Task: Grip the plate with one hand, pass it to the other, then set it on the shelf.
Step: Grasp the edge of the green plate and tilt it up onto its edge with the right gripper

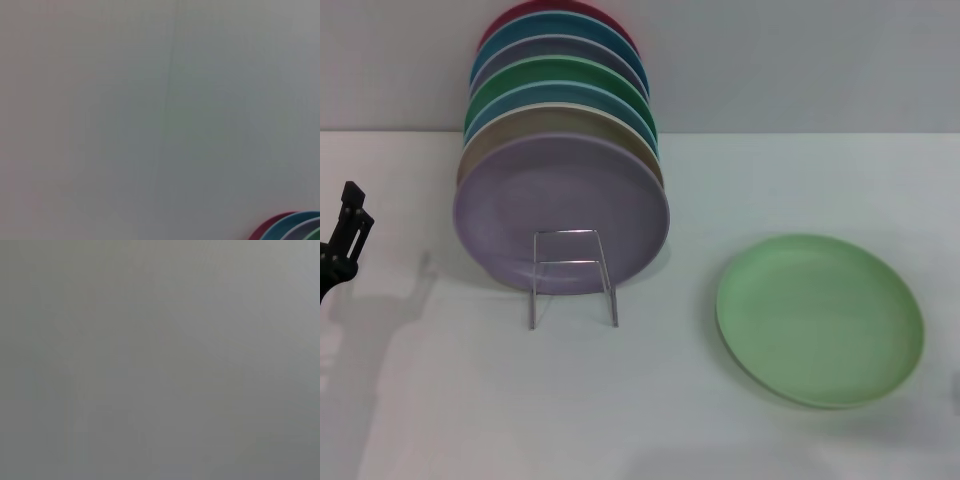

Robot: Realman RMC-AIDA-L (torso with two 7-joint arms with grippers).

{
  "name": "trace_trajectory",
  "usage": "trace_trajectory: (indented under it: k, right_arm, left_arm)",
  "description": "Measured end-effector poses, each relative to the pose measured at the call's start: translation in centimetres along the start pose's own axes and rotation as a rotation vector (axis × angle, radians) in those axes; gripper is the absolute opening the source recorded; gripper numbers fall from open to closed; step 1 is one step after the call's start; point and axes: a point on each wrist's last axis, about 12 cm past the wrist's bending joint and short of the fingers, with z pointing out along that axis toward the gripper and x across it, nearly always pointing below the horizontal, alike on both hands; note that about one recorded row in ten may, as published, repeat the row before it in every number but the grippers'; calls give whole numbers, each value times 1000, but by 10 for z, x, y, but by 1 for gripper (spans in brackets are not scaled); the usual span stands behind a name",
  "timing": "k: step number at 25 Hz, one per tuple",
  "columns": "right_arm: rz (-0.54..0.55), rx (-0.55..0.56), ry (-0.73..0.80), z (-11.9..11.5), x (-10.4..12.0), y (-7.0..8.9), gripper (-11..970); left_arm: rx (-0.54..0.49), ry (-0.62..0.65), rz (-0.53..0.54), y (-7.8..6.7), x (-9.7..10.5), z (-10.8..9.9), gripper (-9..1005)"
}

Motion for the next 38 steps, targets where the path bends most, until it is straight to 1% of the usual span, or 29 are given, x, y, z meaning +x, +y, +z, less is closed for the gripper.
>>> trace_trajectory:
  k: [3,5,8,12,13,14,17,18,19,20,22,23,24,27,30,31,35,36,37,38]
  right_arm:
    - [-18,31,11,-2,1,-5,637]
    - [-23,40,17,-2,2,-5,637]
    - [-1,42,43,0,2,0,637]
    - [102,-3,119,9,6,14,636]
    - [140,-34,146,14,5,24,636]
    - [140,-34,146,14,5,24,636]
    - [175,-85,190,20,3,40,636]
    - [197,-117,227,24,0,50,636]
    - [205,-132,244,26,-3,54,635]
    - [205,-132,244,26,-3,54,635]
    - [218,-153,281,28,-8,59,635]
    - [232,-174,334,33,-14,61,635]
    - [232,-174,334,33,-14,61,635]
    - [234,-205,414,43,-23,59,635]
    - [235,-278,515,52,-29,56,634]
    - [246,-299,546,56,-30,52,634]
    - [332,-438,638,68,-36,42,634]
    - [355,-474,657,70,-37,40,634]
    - [373,-502,674,73,-39,36,634]
    - [385,-550,699,76,-43,29,634]
  left_arm:
    - [-7,9,-4,1,1,-3,834]
    - [-7,10,-9,0,1,-4,834]
    - [-10,12,-19,-2,2,-6,834]
    - [-6,22,-22,-3,3,-6,834]
    - [-2,25,-27,-4,3,-6,834]
    - [-2,25,-27,-4,3,-6,834]
    - [-2,29,-30,-5,4,-7,834]
    - [-2,31,-30,-5,4,-7,834]
    - [-3,35,-30,-5,4,-7,834]
    - [-4,38,-30,-5,5,-7,834]
    - [-4,46,-31,-5,6,-7,834]
    - [-4,54,-31,-5,7,-6,834]
    - [-4,54,-31,-5,7,-6,834]
    - [-4,72,-32,-5,9,-5,833]
    - [6,82,-39,-8,10,-5,833]
    - [9,83,-42,-9,10,-5,833]
    - [11,83,-45,-10,10,-6,833]
    - [14,80,-55,-13,10,-7,833]
    - [14,80,-57,-13,10,-7,833]
    - [14,80,-57,-13,10,-7,833]
